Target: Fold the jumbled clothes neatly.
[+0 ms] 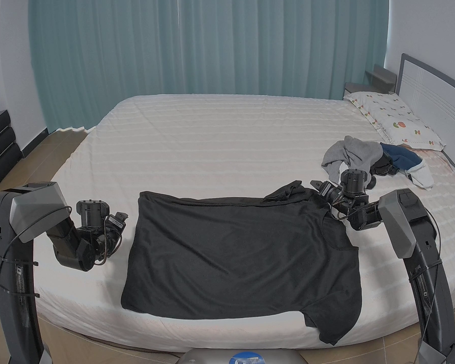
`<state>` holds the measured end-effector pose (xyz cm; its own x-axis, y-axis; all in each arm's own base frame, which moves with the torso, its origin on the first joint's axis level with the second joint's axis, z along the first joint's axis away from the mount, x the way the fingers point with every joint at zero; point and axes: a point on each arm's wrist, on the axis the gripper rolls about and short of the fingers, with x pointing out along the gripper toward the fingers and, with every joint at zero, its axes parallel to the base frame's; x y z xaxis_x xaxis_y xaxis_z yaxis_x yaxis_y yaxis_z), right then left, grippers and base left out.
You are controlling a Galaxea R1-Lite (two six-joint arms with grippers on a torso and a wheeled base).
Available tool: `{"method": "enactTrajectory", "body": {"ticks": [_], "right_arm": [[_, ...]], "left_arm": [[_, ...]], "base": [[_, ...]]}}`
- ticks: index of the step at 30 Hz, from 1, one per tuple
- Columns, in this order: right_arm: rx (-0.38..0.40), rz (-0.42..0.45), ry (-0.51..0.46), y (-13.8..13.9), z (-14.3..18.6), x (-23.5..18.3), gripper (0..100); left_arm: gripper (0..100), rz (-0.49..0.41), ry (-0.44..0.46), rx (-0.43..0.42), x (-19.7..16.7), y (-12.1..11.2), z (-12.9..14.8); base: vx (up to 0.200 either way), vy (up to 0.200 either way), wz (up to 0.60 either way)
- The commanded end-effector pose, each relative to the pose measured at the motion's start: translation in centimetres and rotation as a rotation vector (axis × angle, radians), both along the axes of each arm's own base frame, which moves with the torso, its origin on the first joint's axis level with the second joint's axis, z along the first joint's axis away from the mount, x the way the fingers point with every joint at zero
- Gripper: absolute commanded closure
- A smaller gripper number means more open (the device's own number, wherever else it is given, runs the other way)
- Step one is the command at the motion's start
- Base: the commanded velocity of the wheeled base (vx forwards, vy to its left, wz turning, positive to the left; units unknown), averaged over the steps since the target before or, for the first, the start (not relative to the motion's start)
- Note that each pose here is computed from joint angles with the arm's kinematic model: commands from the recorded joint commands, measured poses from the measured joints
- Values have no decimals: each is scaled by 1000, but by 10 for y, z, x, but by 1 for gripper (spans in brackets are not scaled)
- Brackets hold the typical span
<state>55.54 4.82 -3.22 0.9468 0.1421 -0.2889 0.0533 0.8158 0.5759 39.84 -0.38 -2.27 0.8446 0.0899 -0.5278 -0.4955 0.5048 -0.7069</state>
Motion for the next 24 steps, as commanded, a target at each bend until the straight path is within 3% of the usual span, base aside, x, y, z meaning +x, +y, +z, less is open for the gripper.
{"method": "enactTrajectory", "body": {"ticks": [1,11,12,24], "right_arm": [[-3,0,12,-1,-7,0,0],[-11,6,64,1,-17,-2,0],[-12,5,64,1,-18,-2,100],[-16,-47,9,-21,-6,1,100]], "left_arm": [[0,0,4,0,0,0,-1],[0,0,2,0,0,0,-1],[0,-1,2,1,0,0,-1],[0,-2,4,2,0,0,-2]], "base": [[0,0,0],[0,0,0],[0,0,0],[0,0,0]]}}
